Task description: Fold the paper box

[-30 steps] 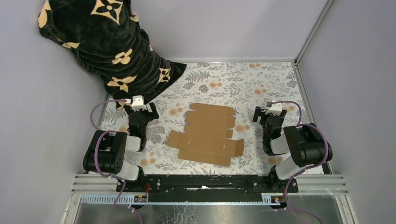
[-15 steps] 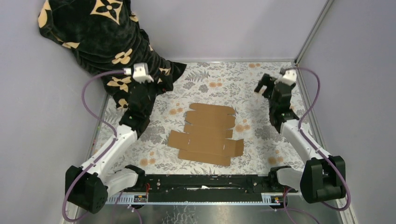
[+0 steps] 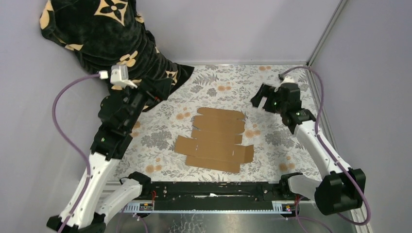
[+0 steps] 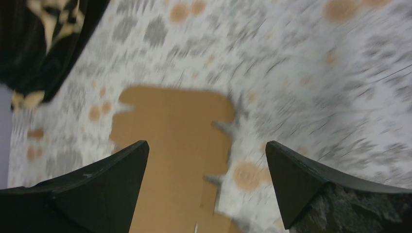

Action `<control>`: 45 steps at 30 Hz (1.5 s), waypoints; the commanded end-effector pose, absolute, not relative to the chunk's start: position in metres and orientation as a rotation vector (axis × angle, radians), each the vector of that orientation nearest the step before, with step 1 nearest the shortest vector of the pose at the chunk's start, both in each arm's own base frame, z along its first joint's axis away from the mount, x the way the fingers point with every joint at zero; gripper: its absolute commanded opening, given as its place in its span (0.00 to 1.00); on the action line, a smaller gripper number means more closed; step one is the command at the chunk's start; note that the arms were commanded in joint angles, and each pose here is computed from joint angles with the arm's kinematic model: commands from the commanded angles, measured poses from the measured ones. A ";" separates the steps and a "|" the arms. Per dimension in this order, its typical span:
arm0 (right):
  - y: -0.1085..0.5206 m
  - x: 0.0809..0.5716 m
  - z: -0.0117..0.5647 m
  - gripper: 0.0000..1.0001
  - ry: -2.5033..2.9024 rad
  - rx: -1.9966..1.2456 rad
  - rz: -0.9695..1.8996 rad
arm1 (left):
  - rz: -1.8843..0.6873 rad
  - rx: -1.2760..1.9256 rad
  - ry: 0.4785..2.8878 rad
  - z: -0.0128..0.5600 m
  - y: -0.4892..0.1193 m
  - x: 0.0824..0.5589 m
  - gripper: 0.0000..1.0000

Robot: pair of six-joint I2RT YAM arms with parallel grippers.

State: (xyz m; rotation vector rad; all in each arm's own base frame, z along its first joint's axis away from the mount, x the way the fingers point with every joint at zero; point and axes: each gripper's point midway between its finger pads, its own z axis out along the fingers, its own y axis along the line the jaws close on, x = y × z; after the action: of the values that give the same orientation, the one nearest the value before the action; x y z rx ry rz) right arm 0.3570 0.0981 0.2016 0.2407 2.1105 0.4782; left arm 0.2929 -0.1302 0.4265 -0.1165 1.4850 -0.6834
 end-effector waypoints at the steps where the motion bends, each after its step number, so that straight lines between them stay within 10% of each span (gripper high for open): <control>1: 0.160 0.283 0.179 1.00 2.283 -0.047 0.613 | -0.574 -0.405 1.694 0.358 -0.095 0.278 0.99; 26: 0.219 0.218 0.125 1.00 2.449 -0.319 0.722 | 0.167 -1.179 2.115 0.115 0.059 0.322 0.98; 45: 0.213 0.221 0.130 1.00 2.448 -0.328 0.660 | 0.247 -1.271 2.201 0.040 0.092 0.346 0.65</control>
State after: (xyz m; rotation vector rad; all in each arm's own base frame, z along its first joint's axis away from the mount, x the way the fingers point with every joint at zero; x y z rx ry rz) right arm 0.2169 0.2080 0.1147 -0.3010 2.4927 0.6512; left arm 0.3236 0.0823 0.0311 -1.2813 2.2793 0.2655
